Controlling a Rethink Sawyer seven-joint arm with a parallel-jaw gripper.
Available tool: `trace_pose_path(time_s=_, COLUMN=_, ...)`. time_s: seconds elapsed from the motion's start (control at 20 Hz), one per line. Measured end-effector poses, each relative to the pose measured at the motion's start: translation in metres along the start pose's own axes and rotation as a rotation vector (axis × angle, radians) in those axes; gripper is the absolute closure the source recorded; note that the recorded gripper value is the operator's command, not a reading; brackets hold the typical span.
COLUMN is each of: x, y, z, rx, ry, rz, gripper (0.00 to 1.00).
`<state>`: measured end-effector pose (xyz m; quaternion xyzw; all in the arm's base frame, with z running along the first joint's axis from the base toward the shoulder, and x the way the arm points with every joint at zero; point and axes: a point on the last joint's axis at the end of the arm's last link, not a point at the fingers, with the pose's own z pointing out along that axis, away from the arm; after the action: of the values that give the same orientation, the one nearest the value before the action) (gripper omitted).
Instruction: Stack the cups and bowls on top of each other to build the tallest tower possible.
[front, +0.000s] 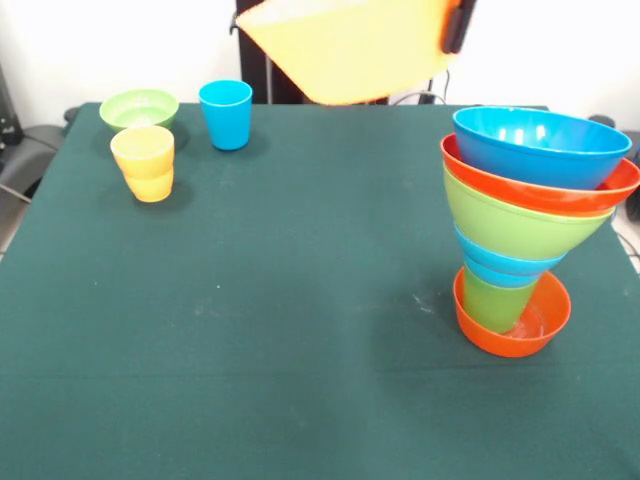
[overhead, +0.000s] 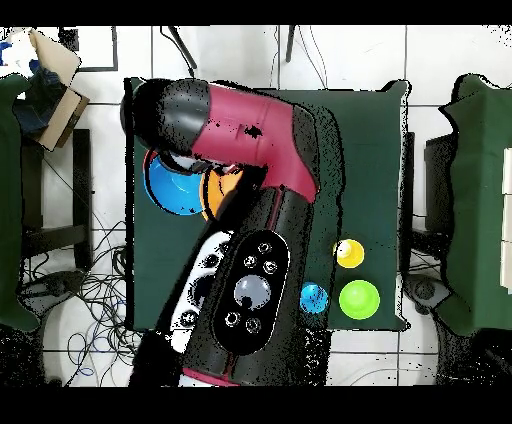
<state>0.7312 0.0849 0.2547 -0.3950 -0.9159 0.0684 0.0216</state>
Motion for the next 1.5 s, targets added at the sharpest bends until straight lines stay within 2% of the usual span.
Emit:
trace_pose_path(time_s=0.3, x=0.014, y=0.028, z=0.015, rx=0.011, ry=-0.010, rz=-0.014, gripper=1.00)
trace_pose_path(time_s=0.45, x=0.017, y=0.040, z=0.022, rx=0.012, ry=-0.012, rz=-0.001, gripper=1.00)
trace_pose_path(time_s=0.6, x=0.018, y=0.050, z=0.032, rx=0.039, ry=-0.006, rz=0.019, gripper=1.00)
trace_pose_path(time_s=0.7, x=0.018, y=0.052, z=0.034, rx=0.052, ry=-0.001, rz=0.026, gripper=1.00)
trace_pose_path(time_s=0.75, x=0.021, y=0.054, z=0.038, rx=0.085, ry=0.015, rz=0.042, gripper=1.00)
trace_pose_path(time_s=1.1, x=0.034, y=0.053, z=0.038, rx=0.168, ry=0.060, rz=0.069, gripper=1.00)
trace_pose_path(time_s=1.5, x=0.036, y=0.052, z=0.034, rx=0.185, ry=0.053, rz=0.069, gripper=1.00)
